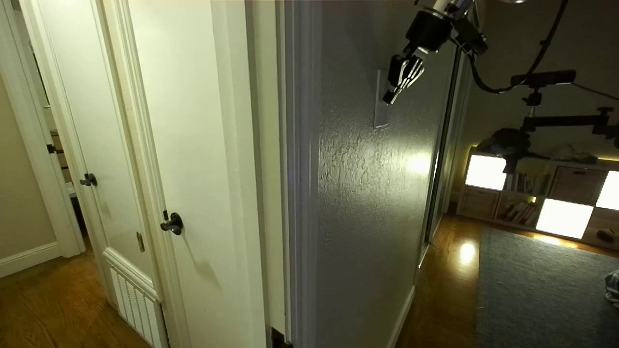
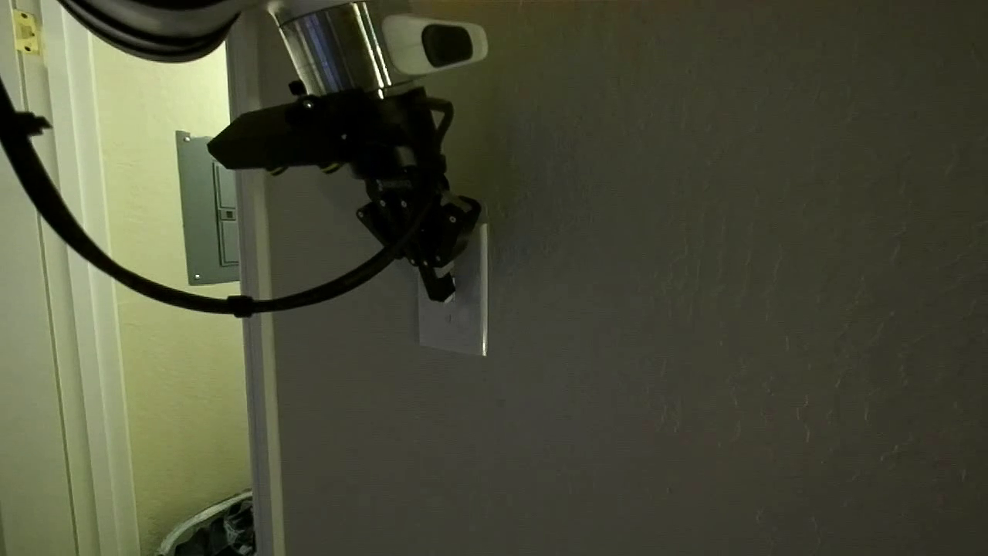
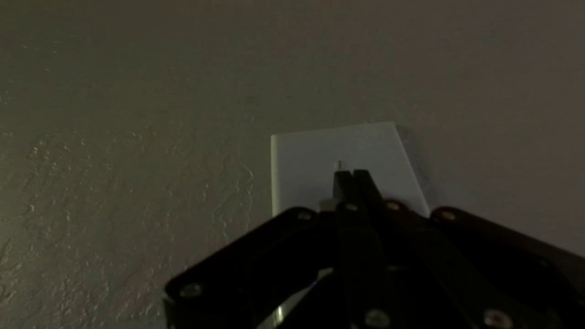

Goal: Turn off the light switch

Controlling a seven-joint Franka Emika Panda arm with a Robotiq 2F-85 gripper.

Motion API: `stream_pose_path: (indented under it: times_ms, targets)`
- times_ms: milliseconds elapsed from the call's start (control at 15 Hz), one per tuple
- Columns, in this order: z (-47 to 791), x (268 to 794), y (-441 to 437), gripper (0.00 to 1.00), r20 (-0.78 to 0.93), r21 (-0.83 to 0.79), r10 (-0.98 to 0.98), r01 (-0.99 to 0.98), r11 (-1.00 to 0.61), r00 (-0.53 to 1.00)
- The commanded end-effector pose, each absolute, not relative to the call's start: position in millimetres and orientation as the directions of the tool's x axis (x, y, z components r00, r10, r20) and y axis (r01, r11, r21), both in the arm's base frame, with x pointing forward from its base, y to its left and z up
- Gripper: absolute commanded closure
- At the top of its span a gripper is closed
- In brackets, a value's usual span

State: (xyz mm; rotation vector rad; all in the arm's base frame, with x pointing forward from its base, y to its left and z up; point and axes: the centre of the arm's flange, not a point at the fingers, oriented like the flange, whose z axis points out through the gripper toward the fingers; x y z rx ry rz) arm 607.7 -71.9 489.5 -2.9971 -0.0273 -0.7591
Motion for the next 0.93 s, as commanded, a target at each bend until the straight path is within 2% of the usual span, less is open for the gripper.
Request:
stream_pose_path:
  times_ms: [0,733,800,867]
  targets:
    - [489.3,590.0,-68.4,0.96,0.411,-0.051,0.039,0.065,-0.997,0.911]
    - [473.1,543.0,-39.5,0.95,-0.006,-0.087,0.152,0.15,-0.985,0.988]
    - [468.6,539.5,-36.7,0.91,-0.039,-0.1,0.152,0.148,-0.984,0.988]
    - [466.0,536.6,-34.8,0.83,-0.064,-0.108,0.157,0.15,-0.983,0.985]
